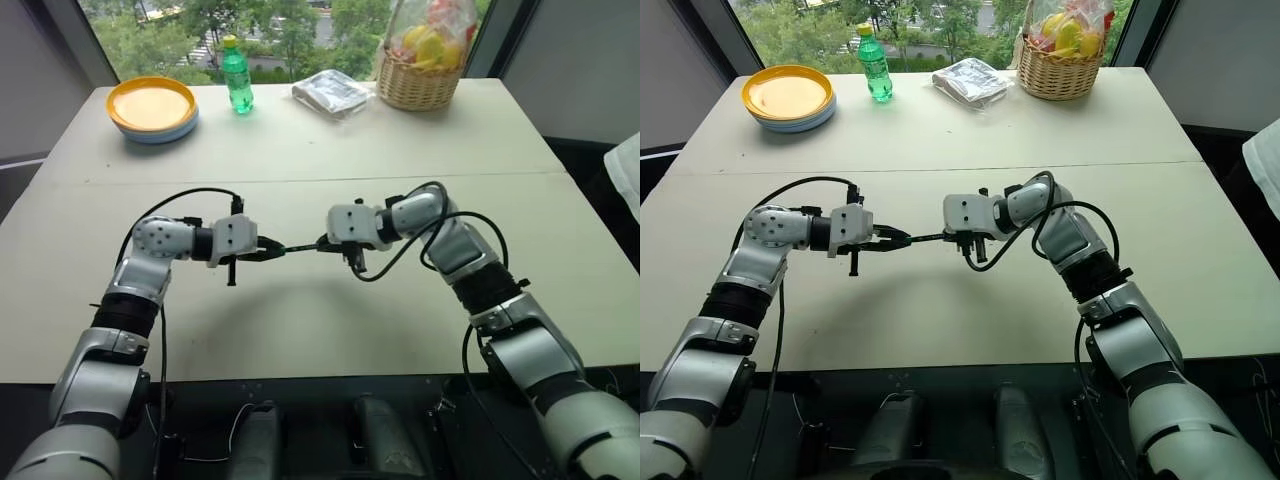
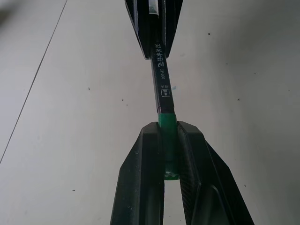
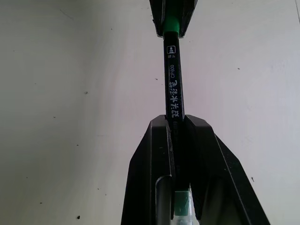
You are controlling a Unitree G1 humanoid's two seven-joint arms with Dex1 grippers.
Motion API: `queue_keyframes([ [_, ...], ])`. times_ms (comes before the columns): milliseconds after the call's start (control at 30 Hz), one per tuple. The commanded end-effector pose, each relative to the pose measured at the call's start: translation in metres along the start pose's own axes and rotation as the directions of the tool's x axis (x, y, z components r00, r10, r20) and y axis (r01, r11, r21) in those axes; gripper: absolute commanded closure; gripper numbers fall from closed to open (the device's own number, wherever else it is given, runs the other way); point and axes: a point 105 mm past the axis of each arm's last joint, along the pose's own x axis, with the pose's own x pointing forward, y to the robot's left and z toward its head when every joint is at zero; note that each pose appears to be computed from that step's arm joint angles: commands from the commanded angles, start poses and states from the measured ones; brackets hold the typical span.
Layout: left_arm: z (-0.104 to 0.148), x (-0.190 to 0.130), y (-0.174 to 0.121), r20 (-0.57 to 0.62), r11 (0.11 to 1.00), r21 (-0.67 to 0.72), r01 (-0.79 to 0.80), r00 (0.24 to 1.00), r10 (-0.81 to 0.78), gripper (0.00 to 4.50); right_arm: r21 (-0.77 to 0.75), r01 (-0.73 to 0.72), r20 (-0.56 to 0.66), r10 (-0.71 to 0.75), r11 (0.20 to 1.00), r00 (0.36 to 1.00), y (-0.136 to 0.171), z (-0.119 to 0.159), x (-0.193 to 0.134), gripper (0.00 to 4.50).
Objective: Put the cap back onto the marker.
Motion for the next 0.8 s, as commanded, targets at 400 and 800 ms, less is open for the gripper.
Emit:
queue_keyframes([
  [400,0.048,0.002,0.016,0.216,0.999,-0.054,-0.007,0.976,0.019,4.50,-0.132,-0.004,0.046,0.010,0.991,0.999,-0.001,0.030,0.010,4.48],
  [800,0.037,0.005,0.007,0.129,0.999,0.003,0.037,0.991,-0.037,4.50,-0.181,-0.010,0.043,0.018,0.983,0.999,0.000,0.037,0.013,4.48],
])
